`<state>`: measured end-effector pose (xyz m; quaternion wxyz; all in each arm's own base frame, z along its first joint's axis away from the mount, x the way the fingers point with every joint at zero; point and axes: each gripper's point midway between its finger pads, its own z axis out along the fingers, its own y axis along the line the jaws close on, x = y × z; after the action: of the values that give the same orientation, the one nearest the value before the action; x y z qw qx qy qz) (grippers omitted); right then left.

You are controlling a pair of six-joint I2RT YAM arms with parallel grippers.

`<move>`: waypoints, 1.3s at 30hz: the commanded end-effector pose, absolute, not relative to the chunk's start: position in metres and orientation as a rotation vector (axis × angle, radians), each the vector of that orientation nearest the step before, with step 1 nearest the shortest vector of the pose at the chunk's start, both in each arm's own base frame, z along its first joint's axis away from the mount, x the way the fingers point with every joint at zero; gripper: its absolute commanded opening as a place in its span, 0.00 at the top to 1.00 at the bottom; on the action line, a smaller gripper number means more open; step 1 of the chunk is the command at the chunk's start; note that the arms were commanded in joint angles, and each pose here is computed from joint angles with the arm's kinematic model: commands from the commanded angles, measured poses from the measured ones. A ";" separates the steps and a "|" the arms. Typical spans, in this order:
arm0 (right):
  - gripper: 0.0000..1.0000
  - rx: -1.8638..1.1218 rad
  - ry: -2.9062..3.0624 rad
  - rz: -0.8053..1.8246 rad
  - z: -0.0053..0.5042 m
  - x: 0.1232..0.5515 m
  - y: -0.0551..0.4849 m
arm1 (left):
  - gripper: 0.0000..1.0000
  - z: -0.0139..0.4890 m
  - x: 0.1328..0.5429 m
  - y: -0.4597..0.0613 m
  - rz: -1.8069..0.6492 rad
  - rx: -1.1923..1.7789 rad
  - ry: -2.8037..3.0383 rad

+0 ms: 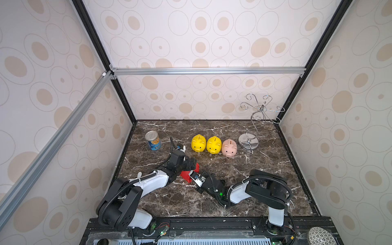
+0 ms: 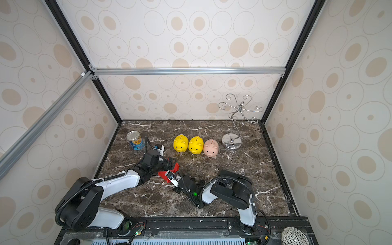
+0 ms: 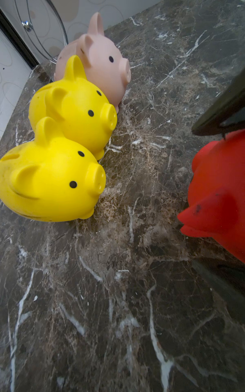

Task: Open piggy banks
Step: Open the lid on the piggy bank.

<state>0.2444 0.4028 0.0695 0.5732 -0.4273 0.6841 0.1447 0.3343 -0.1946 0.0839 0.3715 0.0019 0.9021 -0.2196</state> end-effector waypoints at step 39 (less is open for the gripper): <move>1.00 -1.074 1.412 -0.190 0.096 0.225 0.403 | 0.11 0.034 0.307 -0.179 -0.422 -0.018 2.526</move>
<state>0.2252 0.4146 0.0771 0.6048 -0.5154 0.5994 -0.0963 0.3369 -0.2050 0.0812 0.3597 0.0031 0.9036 -0.2325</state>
